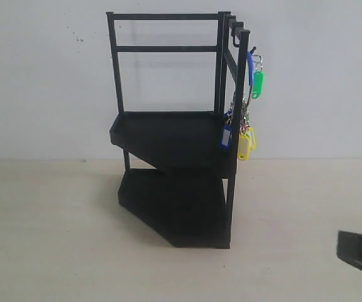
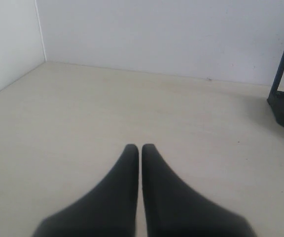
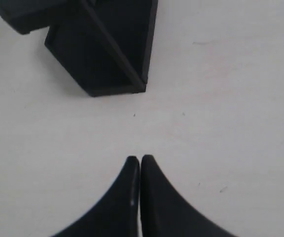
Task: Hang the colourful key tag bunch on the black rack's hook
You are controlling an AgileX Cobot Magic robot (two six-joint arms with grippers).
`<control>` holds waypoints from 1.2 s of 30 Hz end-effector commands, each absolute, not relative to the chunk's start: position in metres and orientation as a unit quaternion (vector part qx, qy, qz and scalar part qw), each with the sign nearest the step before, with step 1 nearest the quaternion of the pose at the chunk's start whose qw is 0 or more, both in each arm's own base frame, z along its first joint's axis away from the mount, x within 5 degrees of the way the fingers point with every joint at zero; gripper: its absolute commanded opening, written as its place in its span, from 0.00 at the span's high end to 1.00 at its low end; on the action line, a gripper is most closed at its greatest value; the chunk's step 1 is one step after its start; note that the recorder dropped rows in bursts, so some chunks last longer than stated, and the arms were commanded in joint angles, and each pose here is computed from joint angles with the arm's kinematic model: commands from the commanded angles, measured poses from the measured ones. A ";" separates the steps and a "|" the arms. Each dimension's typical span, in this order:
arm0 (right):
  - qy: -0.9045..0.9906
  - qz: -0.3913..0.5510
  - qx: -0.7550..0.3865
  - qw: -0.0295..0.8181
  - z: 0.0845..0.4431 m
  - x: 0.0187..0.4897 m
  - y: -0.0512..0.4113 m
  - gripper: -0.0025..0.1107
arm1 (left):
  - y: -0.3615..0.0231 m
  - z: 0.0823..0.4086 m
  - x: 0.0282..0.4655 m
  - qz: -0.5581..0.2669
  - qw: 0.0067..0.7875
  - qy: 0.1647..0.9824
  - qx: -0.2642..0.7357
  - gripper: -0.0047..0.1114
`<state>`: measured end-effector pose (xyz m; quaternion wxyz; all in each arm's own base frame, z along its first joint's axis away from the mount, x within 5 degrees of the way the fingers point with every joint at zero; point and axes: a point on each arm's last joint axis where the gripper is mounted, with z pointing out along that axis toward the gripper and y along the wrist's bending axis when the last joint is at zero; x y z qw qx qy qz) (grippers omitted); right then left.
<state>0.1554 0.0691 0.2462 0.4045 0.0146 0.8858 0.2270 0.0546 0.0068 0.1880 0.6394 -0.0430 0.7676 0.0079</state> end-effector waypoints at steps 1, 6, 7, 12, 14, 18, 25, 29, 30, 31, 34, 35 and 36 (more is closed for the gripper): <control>0.826 0.214 0.044 0.519 0.218 0.123 0.044 0.98 | 0.007 0.189 0.055 0.008 0.641 0.767 -0.041 0.92; 0.757 0.213 0.091 0.612 0.197 0.091 0.020 0.98 | 0.007 0.189 0.055 0.008 0.641 0.767 -0.041 0.92; 0.742 0.207 0.100 0.630 0.201 0.085 0.016 0.98 | 0.007 0.189 0.055 0.008 0.641 0.767 -0.041 0.92; 0.706 0.192 0.121 0.671 0.208 0.073 0.007 0.98 | 0.007 0.189 0.055 0.008 0.641 0.767 -0.041 0.92; 0.701 0.189 0.123 0.676 0.208 0.069 0.006 0.98 | 0.007 0.189 0.055 0.008 0.641 0.767 -0.041 0.92; 0.701 0.190 0.113 0.678 0.207 0.063 0.007 0.98 | 0.007 0.189 0.055 0.008 0.641 0.767 -0.041 0.92; 0.726 0.157 0.063 0.666 0.202 0.062 0.010 0.98 | 0.007 0.189 0.055 0.008 0.641 0.766 -0.041 0.92; 0.755 0.164 0.052 0.633 0.194 0.060 0.013 0.98 | 0.007 0.189 0.055 0.008 0.641 0.766 -0.041 0.92; 0.762 0.164 0.048 0.624 0.192 0.060 0.014 0.98 | 0.007 0.189 0.055 0.008 0.641 0.766 -0.041 0.92; 0.767 0.164 0.045 0.618 0.191 0.059 0.015 0.98 | 0.007 0.189 0.055 0.008 0.641 0.766 -0.041 0.92; 0.771 0.154 0.028 0.617 0.190 0.059 0.015 0.98 | 0.007 0.189 0.055 0.008 0.641 0.766 -0.041 0.92; 0.771 0.150 0.022 0.618 0.190 0.058 0.015 0.98 | 0.007 0.189 0.055 0.008 0.641 0.767 -0.041 0.92; 0.772 0.145 0.014 0.619 0.189 0.057 0.015 0.98 | 0.007 0.189 0.055 0.008 0.641 0.767 -0.041 0.92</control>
